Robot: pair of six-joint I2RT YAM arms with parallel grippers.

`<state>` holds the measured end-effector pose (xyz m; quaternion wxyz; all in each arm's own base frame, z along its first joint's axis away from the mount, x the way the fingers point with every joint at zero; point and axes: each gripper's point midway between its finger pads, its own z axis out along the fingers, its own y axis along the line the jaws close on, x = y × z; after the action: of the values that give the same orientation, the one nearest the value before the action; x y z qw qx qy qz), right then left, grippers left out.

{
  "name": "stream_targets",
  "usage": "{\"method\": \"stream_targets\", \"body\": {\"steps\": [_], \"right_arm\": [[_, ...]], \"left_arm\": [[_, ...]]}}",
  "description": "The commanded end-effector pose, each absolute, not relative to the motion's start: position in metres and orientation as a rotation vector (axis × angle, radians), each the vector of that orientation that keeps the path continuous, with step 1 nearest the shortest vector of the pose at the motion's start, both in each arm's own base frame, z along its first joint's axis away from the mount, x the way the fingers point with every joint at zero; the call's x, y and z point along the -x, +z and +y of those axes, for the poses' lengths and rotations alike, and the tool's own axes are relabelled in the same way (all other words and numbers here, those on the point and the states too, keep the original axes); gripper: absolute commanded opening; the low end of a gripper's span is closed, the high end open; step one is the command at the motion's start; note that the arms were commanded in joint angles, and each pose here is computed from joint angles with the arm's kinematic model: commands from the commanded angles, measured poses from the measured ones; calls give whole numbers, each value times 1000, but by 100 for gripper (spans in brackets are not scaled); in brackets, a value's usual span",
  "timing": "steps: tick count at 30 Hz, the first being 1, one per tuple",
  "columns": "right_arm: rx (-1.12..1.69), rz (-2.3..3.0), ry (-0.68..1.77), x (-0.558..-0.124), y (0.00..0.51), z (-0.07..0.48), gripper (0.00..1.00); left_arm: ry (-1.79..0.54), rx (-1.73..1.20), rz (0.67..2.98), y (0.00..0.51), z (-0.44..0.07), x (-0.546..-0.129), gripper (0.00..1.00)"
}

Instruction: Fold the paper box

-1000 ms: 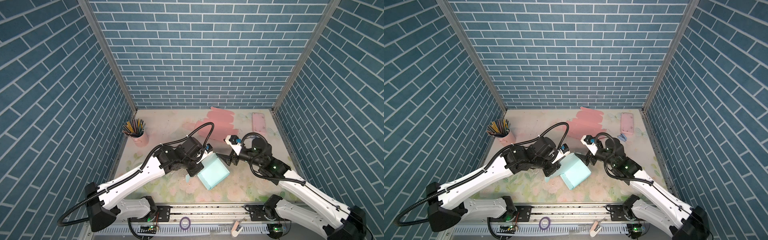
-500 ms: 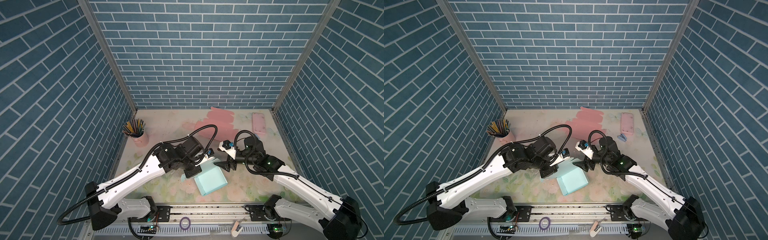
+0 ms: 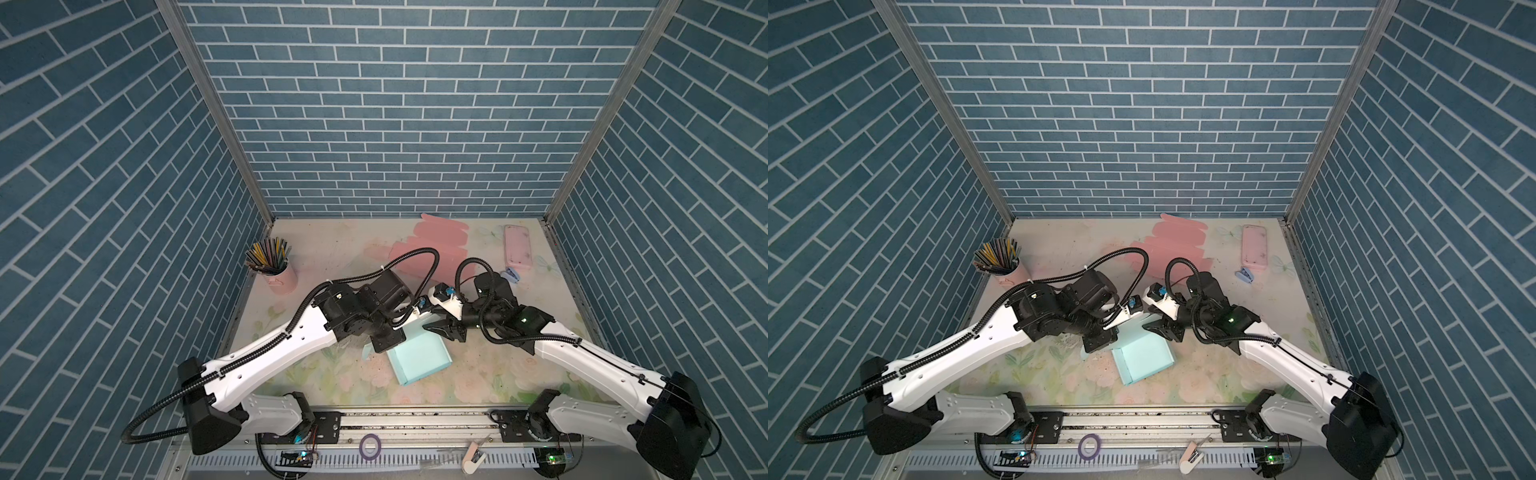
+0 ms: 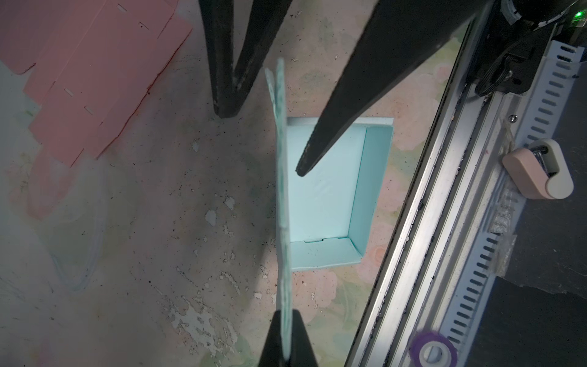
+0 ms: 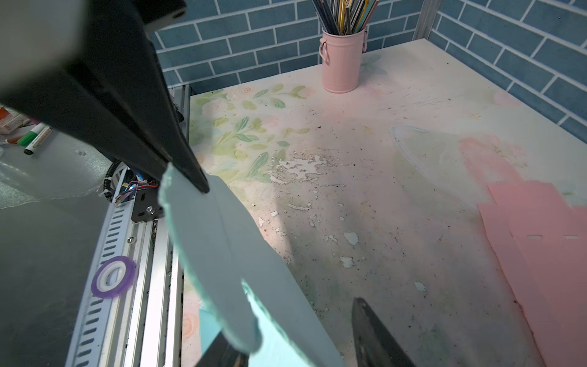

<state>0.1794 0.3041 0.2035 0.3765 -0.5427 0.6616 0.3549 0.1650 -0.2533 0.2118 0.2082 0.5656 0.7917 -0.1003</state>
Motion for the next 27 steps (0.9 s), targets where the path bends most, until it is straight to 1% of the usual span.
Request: {"method": "stream_targets", "body": {"steps": [1, 14, 15, 17, 18, 19, 21, 22, 24, 25, 26, 27], "right_arm": [[1439, 1647, 868, -180, 210, 309, 46], [1427, 1671, 805, -183, 205, 304, 13], [1422, 1679, 790, -185, 203, 303, 10], [1399, 1688, 737, -192, 203, 299, 5], [1376, 1690, 694, -197, 202, 295, 3], [1353, 1686, 659, -201, 201, 291, 1], [1297, 1684, 595, -209, 198, 283, 0], [1263, 1688, 565, -215, 194, 279, 0], [1196, 1718, 537, -226, 186, 270, 0], [1168, 1722, 538, -229, 185, 268, 0], [1135, 1719, 542, -231, 185, 265, 0], [1099, 1713, 547, -234, 186, 262, 0]], "left_arm": [[-255, -1601, 2177, 219, -251, -165, 0], [-194, -1572, 2175, 220, -246, -172, 0], [-190, -1567, 2180, 219, -247, -173, 2], [-193, -1540, 2190, 218, -248, -176, 15], [-213, -1511, 2199, 218, -248, -177, 19], [-285, -1476, 2215, 219, -249, -175, 26], [-472, -1366, 2242, 226, -246, -174, 49], [-558, -1278, 2230, 233, -245, -177, 64], [-709, -1103, 2207, 242, -240, -183, 89], [-775, -1024, 2193, 243, -238, -185, 97], [-832, -942, 2164, 244, -237, -190, 99], [-860, -867, 2162, 238, -235, -195, 99]]}}
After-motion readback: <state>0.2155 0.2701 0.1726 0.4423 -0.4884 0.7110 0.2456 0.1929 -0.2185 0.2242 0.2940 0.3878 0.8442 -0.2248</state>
